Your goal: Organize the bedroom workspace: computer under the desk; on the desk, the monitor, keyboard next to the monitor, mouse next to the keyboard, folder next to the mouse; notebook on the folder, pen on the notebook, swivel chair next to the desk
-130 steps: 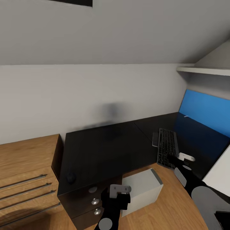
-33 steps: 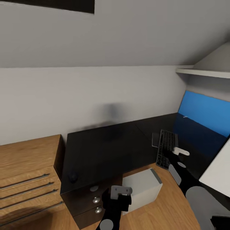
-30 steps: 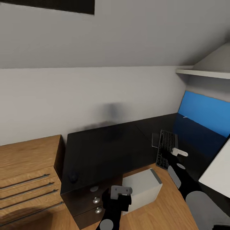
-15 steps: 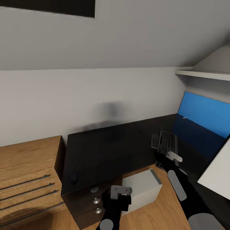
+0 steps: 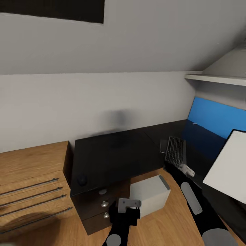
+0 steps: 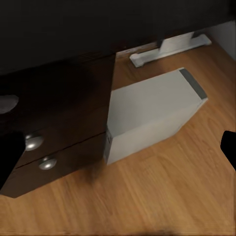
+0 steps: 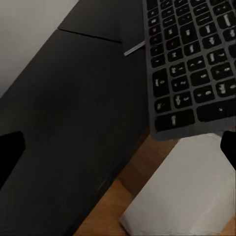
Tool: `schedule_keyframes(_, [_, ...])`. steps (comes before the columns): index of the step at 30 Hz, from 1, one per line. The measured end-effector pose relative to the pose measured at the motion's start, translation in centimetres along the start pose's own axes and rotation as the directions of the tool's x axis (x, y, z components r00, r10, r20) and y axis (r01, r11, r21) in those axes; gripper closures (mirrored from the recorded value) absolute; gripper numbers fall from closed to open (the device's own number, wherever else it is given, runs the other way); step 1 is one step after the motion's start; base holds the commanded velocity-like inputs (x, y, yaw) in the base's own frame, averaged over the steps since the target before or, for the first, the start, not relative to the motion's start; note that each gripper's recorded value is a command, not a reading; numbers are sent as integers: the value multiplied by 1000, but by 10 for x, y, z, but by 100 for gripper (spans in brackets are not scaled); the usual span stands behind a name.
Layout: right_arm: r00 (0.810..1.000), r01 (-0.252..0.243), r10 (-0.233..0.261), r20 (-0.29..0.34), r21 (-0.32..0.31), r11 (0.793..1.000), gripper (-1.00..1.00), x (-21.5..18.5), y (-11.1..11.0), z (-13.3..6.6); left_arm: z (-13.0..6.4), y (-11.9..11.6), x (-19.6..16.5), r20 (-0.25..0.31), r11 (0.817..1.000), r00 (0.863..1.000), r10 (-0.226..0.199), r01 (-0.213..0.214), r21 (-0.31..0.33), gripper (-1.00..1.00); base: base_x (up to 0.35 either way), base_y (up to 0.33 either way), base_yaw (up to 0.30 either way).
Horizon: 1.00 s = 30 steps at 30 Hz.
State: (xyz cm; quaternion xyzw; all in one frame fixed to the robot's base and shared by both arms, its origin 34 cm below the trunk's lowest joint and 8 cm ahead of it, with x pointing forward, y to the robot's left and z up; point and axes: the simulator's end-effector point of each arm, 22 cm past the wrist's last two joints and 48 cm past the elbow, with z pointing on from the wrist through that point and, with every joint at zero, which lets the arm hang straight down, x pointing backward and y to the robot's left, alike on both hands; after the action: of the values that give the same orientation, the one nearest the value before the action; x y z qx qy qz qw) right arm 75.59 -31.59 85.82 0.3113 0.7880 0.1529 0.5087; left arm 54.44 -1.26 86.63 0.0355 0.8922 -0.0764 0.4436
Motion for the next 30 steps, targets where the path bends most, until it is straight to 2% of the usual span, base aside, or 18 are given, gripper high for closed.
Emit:
schedule_keyframes(17, [1000, -6, 7, -29, 32, 999, -100, 16, -15, 3, 0, 0, 0, 0, 1000, 1000, 0, 0, 0, -100, -329, 0, 0])
schedule_keyframes(26, [999, -10, 12, -47, 39, 999, -100, 26, -21, 4, -7, -15, 0, 9, 999, 1000, 20, -20, 32, -100, -104, 0, 0])
schedule_keyframes(30, [997, -21, 22, -67, 14, 1000, -100, 36, -23, 7, -9, -21, 2, 12, 999, 1000, 29, -29, 44, -100, -17, 0, 0])
